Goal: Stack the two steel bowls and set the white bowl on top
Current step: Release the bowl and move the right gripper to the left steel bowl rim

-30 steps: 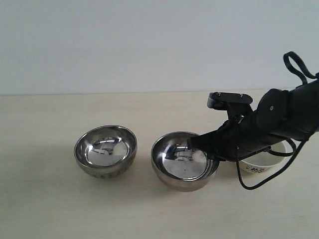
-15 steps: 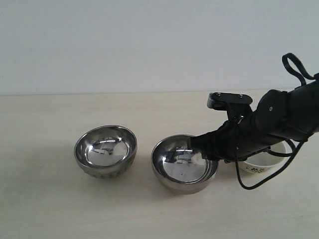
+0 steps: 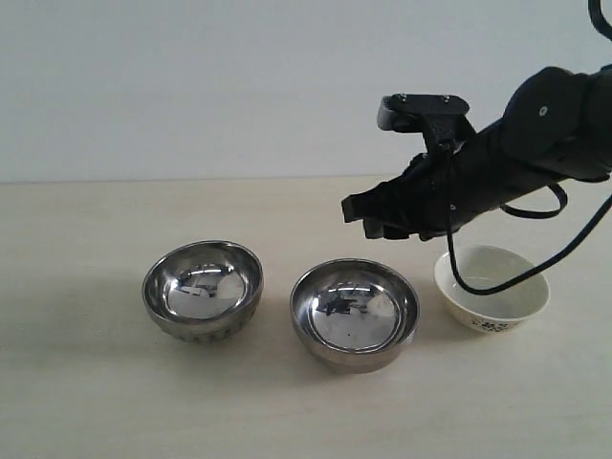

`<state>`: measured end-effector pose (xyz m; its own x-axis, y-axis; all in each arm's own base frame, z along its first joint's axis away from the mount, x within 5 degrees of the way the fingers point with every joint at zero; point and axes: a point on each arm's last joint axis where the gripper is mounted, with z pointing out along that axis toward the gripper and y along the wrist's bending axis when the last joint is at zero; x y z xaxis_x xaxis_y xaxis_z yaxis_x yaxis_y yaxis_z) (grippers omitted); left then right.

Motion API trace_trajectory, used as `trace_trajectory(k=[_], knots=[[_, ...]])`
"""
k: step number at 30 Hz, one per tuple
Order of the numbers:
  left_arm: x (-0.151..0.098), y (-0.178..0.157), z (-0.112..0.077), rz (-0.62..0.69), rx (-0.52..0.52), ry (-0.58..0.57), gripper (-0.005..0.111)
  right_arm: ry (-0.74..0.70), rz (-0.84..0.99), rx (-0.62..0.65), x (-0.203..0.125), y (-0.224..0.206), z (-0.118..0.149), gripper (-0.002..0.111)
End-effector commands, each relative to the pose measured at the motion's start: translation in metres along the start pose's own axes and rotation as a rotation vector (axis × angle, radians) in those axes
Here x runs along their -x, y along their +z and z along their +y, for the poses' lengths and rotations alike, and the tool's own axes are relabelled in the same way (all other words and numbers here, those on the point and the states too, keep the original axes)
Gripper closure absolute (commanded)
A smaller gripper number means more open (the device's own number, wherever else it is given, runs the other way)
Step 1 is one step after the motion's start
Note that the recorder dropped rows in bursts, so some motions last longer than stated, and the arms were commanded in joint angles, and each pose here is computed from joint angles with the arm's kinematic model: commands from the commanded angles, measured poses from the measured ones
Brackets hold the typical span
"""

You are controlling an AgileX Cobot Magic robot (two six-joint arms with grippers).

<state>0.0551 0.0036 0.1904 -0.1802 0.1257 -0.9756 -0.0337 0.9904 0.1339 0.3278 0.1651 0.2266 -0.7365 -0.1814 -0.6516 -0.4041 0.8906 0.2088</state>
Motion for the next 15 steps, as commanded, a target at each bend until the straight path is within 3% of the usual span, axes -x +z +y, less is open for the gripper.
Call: trace_trajectory(k=[1, 9, 15], knots=[[0.000, 0.000, 0.000, -0.007, 0.001, -0.017, 0.103, -0.084, -0.023, 0.026, 0.014, -0.008, 0.011, 0.070], [0.000, 0.000, 0.000, -0.007, 0.001, -0.017, 0.103, -0.240, -0.022, 0.125, 0.021, 0.017, 0.068, 0.070], [0.000, 0.000, 0.000, -0.007, 0.001, -0.017, 0.103, -0.266, 0.026, 0.153, 0.017, 0.051, 0.085, 0.070]])
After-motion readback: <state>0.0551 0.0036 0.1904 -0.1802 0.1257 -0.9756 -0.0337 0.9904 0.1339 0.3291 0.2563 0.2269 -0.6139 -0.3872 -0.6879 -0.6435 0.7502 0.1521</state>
